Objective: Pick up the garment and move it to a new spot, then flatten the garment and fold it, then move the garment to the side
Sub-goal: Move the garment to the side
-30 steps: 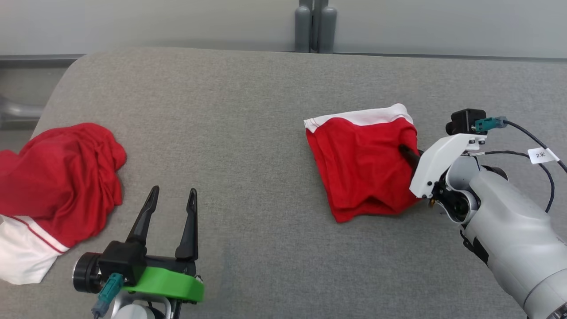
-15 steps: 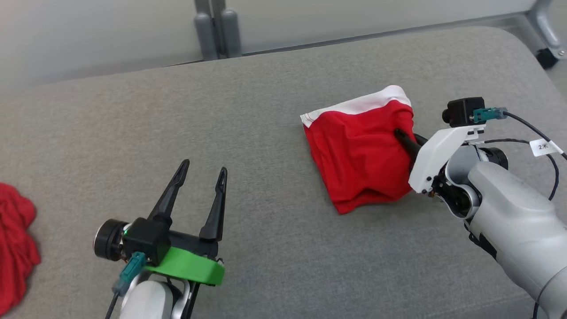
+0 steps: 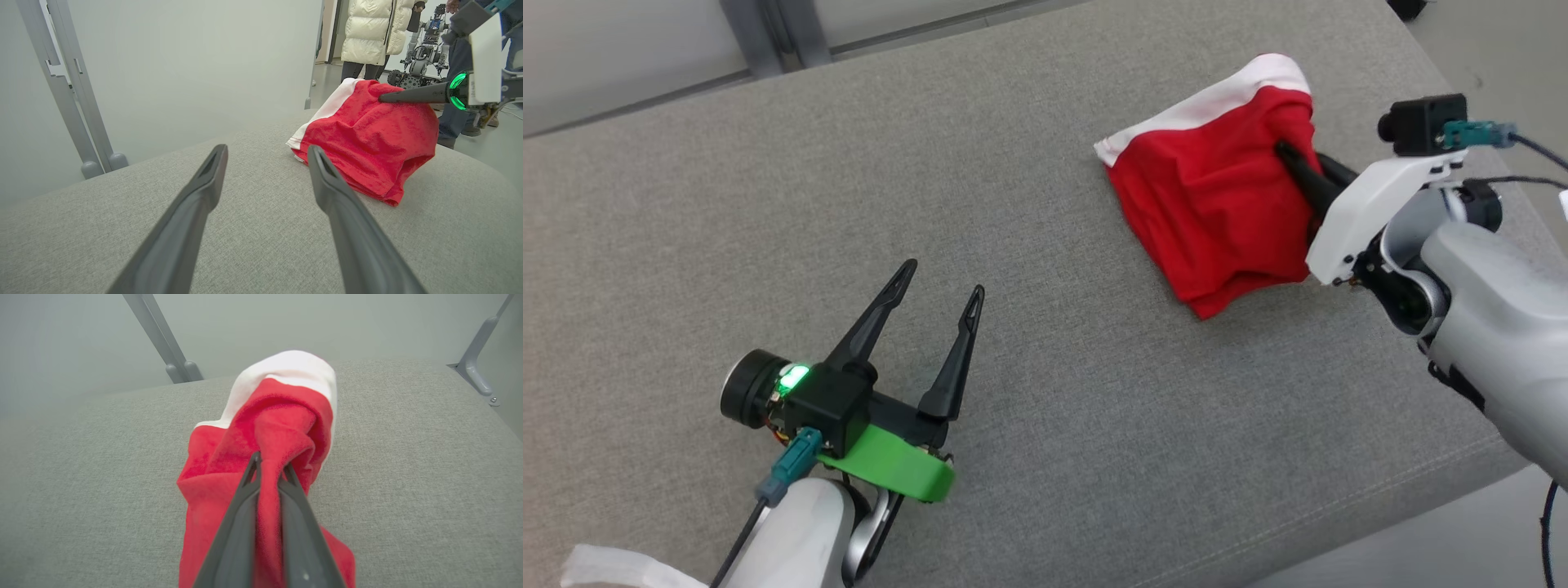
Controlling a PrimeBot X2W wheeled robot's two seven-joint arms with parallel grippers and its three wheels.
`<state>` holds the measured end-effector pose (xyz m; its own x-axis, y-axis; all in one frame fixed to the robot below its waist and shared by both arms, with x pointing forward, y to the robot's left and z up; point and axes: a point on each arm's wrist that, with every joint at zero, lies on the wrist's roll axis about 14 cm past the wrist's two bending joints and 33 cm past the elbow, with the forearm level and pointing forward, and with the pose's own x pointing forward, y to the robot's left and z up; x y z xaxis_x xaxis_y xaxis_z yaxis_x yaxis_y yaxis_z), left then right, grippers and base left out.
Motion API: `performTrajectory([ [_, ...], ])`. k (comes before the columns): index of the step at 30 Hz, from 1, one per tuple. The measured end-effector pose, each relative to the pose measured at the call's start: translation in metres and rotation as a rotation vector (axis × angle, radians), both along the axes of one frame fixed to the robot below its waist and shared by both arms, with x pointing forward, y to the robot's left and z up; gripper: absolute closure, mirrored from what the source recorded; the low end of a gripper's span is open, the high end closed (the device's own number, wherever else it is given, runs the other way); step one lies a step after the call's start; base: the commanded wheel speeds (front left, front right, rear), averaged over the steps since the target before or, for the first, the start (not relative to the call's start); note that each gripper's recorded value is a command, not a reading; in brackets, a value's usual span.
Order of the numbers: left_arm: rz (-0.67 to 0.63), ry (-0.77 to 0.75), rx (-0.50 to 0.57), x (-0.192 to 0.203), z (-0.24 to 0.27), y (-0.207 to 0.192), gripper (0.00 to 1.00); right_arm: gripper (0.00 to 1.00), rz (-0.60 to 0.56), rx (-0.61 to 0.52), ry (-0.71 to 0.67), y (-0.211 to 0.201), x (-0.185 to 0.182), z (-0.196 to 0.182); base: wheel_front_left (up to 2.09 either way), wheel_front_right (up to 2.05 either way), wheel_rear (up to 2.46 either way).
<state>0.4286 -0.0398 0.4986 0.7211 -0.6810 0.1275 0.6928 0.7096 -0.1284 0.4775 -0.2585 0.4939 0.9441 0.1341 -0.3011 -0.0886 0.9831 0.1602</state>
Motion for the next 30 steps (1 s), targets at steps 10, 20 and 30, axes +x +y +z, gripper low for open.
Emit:
performTrajectory([
  [10, -0.002, 0.080, 0.024, 0.030, -0.049, 0.007, 0.00, 1.00, -0.114, -0.138, 0.093, -0.077, 0.027, -0.027, 0.00, 0.00, 0.00],
  [20, 0.043, 0.168, 0.053, 0.042, -0.094, 0.027, 0.00, 0.87, -0.194, -0.282, 0.236, -0.125, 0.032, -0.083, 0.00, 0.00, 0.00],
  [30, 0.117, 0.139, 0.046, 0.044, -0.075, 0.048, 0.00, 0.00, -0.236, -0.354, 0.150, -0.140, 0.039, -0.060, 0.00, 0.00, 0.00],
])
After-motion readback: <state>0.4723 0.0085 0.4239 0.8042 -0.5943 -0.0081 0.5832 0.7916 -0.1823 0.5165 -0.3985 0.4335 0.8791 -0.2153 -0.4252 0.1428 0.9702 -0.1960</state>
